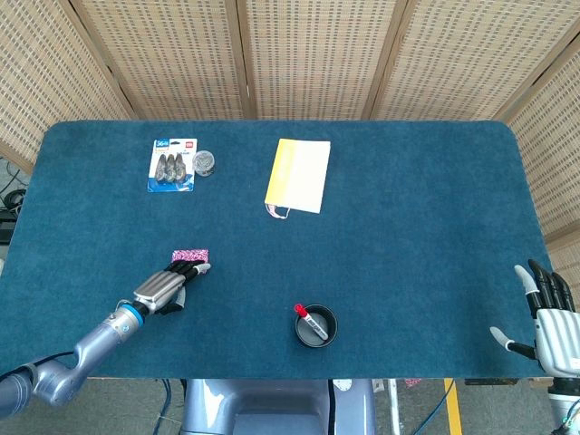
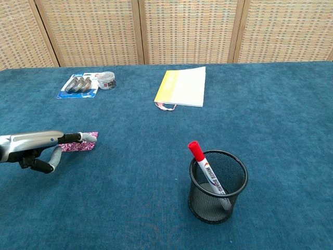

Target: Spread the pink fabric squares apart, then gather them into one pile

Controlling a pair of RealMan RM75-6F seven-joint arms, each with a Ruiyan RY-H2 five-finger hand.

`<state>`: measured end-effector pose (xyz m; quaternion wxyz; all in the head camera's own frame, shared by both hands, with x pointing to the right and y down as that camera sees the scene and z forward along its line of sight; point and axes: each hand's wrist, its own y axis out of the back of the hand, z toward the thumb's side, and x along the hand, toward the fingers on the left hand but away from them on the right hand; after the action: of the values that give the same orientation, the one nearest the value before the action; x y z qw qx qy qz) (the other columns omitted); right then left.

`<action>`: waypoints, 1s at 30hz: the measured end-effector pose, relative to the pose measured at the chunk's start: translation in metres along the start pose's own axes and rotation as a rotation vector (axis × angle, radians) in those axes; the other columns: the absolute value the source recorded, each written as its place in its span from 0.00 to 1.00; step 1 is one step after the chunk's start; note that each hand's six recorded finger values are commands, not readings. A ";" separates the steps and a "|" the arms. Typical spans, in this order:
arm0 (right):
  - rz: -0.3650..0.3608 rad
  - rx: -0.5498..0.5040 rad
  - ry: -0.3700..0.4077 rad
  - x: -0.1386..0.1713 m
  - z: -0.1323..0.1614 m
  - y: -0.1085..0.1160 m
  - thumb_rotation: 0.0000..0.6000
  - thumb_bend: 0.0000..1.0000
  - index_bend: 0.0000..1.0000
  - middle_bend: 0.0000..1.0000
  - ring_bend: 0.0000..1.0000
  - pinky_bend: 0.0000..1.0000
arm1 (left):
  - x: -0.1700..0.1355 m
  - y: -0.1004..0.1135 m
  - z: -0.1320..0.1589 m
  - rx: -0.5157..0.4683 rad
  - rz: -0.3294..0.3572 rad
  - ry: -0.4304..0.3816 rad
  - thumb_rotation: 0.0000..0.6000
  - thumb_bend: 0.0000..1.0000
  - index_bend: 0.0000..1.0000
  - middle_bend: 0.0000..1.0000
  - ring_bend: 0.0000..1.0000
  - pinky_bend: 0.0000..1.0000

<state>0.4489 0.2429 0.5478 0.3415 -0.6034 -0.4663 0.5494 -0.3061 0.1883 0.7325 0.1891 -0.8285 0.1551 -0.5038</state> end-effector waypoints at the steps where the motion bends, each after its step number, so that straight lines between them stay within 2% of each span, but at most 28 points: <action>1: 0.000 0.000 0.000 0.000 0.000 0.000 1.00 0.18 0.00 0.00 0.00 0.00 | -0.002 -0.002 0.000 0.005 -0.003 0.000 1.00 1.00 0.00 0.00 0.00 0.00; 11: 0.001 0.001 -0.001 0.000 0.000 0.000 1.00 0.18 0.00 0.00 0.00 0.00 | -0.024 -0.025 0.003 0.031 -0.059 -0.028 1.00 1.00 0.00 0.00 0.00 0.00; 30: 0.003 0.002 -0.003 0.000 0.000 0.000 1.00 0.18 0.00 0.00 0.00 0.00 | -0.055 -0.043 0.016 0.063 -0.129 -0.062 1.00 1.00 0.00 0.00 0.00 0.00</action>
<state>0.4491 0.2430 0.5480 0.3405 -0.6029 -0.4652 0.5515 -0.3131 0.2534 0.7034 0.1869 -0.8455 0.0793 -0.4939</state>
